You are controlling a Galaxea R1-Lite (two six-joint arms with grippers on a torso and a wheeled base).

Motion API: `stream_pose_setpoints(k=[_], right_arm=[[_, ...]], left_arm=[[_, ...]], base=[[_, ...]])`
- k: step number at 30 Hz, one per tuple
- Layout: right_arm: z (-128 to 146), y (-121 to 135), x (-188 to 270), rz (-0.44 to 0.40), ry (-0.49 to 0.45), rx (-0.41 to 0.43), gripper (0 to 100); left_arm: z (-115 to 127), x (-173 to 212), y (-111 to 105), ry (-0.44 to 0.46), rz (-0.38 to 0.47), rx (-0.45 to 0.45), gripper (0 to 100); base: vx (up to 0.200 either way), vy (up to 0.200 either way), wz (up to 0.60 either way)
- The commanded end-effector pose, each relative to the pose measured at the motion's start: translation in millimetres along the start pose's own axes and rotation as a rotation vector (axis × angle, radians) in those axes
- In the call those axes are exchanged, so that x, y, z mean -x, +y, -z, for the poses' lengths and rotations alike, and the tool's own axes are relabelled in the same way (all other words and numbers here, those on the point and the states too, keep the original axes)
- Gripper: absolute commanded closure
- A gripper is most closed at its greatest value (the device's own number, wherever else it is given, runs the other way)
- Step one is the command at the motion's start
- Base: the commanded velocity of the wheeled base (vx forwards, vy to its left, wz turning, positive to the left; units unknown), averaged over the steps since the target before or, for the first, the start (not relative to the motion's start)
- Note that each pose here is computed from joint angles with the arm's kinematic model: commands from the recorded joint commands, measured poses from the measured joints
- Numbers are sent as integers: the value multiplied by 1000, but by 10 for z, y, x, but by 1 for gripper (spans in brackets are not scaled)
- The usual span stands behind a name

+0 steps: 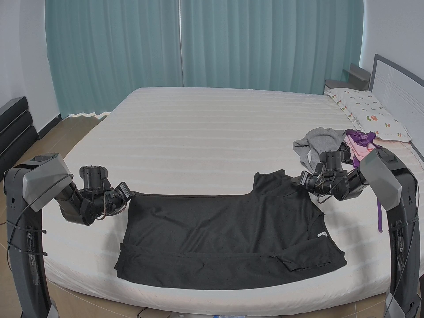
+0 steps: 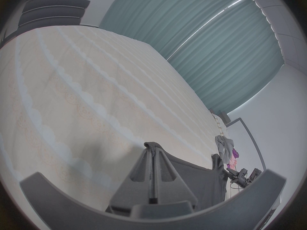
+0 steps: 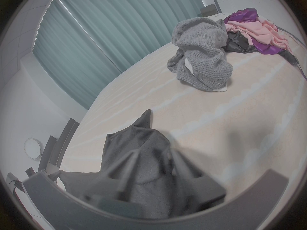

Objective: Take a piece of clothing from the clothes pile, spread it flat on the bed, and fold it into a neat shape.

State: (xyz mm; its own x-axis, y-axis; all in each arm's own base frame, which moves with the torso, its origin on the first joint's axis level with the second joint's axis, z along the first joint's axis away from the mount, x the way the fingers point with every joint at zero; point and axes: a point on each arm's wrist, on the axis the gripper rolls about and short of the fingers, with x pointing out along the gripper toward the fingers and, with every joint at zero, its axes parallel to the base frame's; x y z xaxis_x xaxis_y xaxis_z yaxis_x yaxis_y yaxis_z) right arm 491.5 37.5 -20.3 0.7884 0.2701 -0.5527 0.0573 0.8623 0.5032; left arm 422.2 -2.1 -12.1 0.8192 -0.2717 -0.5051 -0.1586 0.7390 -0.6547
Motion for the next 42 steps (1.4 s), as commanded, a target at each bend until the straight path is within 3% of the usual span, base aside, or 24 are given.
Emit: stream_pose_setpoints(k=[1,13,18,25,38,42], right_arm=[[1,-16,13,5,3,-2,100],[-196,-59,296,24,-24,-66,100],[-77,-87,460,43,21,-77,100],[-197,-53,593,4,-81,-114,100],[-155,-59,721,-30,-151,-114,100],[-25,-74,732,-18,-116,-103,100]], left_arm=[[1,1,4,1,-1,1,100],[-53,107,-89,-15,14,-6,100],[-91,178,-138,-30,24,-12,100],[-129,223,-127,-69,42,-18,100],[-230,308,-105,-99,41,20,100],[-265,357,-95,-110,38,28,100]], base=[[0,0,0],[0,0,0],[0,0,0],[0,0,0],[0,0,0],[0,0,0]])
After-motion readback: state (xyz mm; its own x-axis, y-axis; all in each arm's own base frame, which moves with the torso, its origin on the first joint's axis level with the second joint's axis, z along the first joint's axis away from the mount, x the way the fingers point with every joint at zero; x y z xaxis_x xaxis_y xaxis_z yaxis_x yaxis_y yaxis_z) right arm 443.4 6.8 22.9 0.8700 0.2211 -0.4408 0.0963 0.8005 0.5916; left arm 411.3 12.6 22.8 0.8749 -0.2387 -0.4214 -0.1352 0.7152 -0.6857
